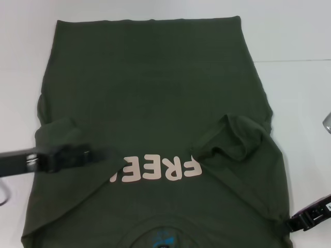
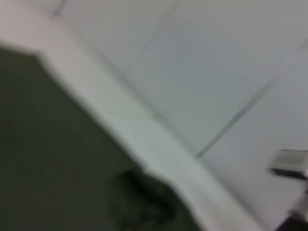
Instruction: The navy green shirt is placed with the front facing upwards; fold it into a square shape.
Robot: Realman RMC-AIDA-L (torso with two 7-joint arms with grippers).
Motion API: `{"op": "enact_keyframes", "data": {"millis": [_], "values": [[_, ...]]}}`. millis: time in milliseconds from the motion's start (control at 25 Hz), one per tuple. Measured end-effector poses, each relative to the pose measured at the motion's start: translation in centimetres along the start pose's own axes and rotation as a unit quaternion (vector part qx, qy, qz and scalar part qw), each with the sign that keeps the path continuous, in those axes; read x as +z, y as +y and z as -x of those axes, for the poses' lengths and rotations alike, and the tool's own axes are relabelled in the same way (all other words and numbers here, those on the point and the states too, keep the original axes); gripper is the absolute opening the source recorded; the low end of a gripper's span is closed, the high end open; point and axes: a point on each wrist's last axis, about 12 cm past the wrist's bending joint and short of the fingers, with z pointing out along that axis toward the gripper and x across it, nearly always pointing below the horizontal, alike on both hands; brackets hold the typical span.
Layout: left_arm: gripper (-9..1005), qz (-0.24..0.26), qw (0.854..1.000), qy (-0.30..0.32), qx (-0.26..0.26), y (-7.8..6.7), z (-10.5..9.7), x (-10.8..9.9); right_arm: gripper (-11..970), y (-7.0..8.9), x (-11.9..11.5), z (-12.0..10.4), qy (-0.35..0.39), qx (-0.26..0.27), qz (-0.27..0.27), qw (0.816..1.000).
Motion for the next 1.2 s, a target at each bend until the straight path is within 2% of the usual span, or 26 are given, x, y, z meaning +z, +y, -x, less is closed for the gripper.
{"op": "enact_keyframes", "data": {"millis": [120, 280, 400, 440, 480, 640, 920, 1200], "values": [[916, 0.065, 0.995, 0.027, -0.063, 0.4, 0.1, -2.7, 36, -0.3, 0.1, -0.5, -0.017, 0.001, 0.012, 1.0], [916, 0.111, 0.986, 0.037, -0.115, 0.1, 0.8, -5.3, 36, -0.4, 0.0, -0.7, -0.032, -0.002, 0.02, 0.999], [916, 0.15, 0.975, 0.067, -0.151, -0.1, 1.2, -6.3, 36, -0.4, 0.0, -0.7, -0.033, -0.004, 0.02, 0.999], [916, 0.167, 0.966, 0.093, -0.175, -0.2, 1.3, -6.5, 36, -0.4, 0.0, -0.6, -0.034, -0.006, 0.02, 0.999], [916, 0.167, 0.966, 0.093, -0.175, -0.2, 1.3, -6.5, 36, -0.4, -0.1, -0.6, -0.034, -0.006, 0.02, 0.999], [916, 0.184, 0.948, 0.154, -0.21, -0.3, 1.3, -6.4, 36, -0.3, -0.3, -0.2, -0.038, -0.012, 0.02, 0.999], [916, 0.221, 0.92, 0.226, -0.23, -0.4, 1.1, -5.4, 36, -0.1, -0.6, 0.5, -0.043, -0.022, 0.021, 0.999], [916, 0.235, 0.915, 0.228, -0.237, -0.1, 0.9, -5.4, 36, 0.1, -0.7, 1.0, -0.044, -0.031, 0.019, 0.998]]}}
